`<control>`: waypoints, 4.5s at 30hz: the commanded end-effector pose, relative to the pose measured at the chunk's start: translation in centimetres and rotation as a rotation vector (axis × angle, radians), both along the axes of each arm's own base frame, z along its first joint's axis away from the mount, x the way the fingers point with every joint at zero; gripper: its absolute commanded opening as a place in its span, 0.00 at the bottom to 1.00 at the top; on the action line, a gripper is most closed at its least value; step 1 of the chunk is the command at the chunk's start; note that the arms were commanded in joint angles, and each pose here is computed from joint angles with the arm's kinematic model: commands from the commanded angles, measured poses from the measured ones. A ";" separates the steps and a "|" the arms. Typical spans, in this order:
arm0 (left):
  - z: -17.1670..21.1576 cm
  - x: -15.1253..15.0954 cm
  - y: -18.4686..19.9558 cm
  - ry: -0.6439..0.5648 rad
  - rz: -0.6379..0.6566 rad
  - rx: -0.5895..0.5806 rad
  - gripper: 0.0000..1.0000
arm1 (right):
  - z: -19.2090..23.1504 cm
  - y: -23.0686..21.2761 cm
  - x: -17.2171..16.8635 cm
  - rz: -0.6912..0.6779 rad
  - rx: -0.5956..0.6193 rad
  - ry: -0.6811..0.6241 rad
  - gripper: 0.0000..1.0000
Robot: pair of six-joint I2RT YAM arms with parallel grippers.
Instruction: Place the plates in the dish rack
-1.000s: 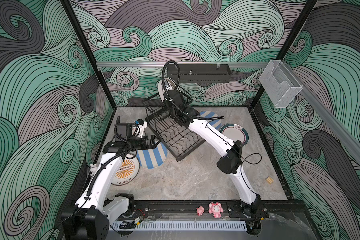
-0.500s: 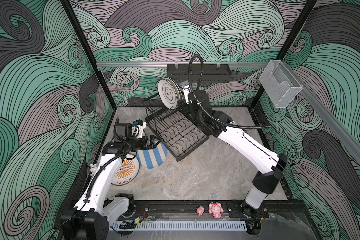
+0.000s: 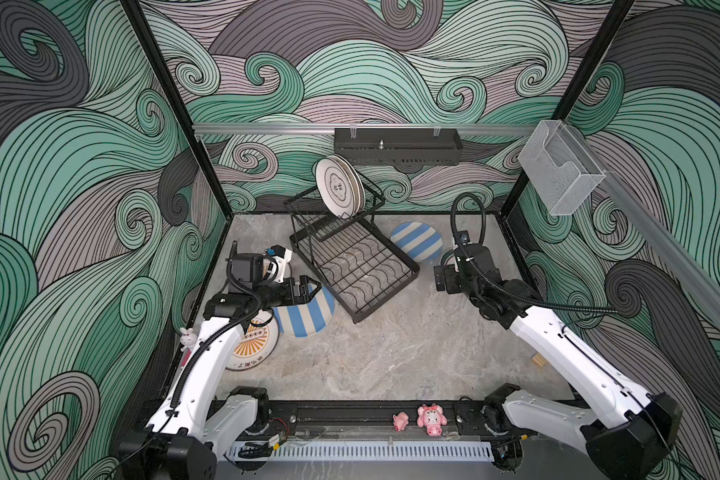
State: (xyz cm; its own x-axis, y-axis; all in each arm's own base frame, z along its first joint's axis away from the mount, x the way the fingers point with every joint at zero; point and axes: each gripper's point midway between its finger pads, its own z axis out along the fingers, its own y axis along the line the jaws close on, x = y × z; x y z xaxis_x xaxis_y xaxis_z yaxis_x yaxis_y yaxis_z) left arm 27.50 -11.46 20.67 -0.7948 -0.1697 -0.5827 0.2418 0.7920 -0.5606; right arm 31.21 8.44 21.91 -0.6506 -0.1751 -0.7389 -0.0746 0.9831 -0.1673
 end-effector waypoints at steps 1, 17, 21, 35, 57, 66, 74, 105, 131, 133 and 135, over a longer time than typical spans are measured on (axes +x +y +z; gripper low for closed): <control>0.6 0.2 -0.4 -0.020 0.023 -0.053 0.99 | -3.6 -0.4 -1.3 -0.029 0.121 0.126 0.99; -3.7 -0.6 -1.4 0.083 0.049 -0.052 0.98 | -12.0 -1.3 4.4 -0.060 0.215 0.408 0.99; -4.1 -0.6 -1.8 0.118 0.042 -0.067 0.99 | -13.1 -1.3 6.2 -0.053 0.197 0.440 0.99; -5.0 -0.4 -2.2 0.140 0.037 -0.095 0.99 | -16.5 -1.9 9.9 -0.077 0.183 0.528 0.99; -4.3 -0.5 -2.6 0.139 0.013 -0.107 0.99 | -19.4 -2.3 8.2 -0.099 0.220 0.605 0.99; -3.4 -0.5 -2.8 0.114 -0.001 -0.106 0.98 | -19.4 -1.7 6.7 -0.091 0.277 0.619 0.99; -2.8 -0.7 -3.0 0.106 -0.020 -0.095 0.98 | -18.6 -0.1 3.9 -0.066 0.393 0.630 0.99; -3.2 -3.5 -6.4 0.076 -0.090 -0.013 0.99 | -17.2 17.8 -12.1 0.399 0.626 0.695 0.97; -6.5 -5.7 -10.5 0.130 -0.229 -0.016 0.99 | -15.3 -1.1 -13.1 -0.265 0.473 0.516 0.77; -6.5 -5.8 -10.5 0.128 -0.228 -0.017 0.99 | -15.6 -1.5 -13.0 -0.289 0.474 0.530 0.78; -6.6 -5.9 -10.4 0.125 -0.225 -0.013 0.99 | -15.8 -1.8 -12.6 -0.301 0.482 0.528 0.80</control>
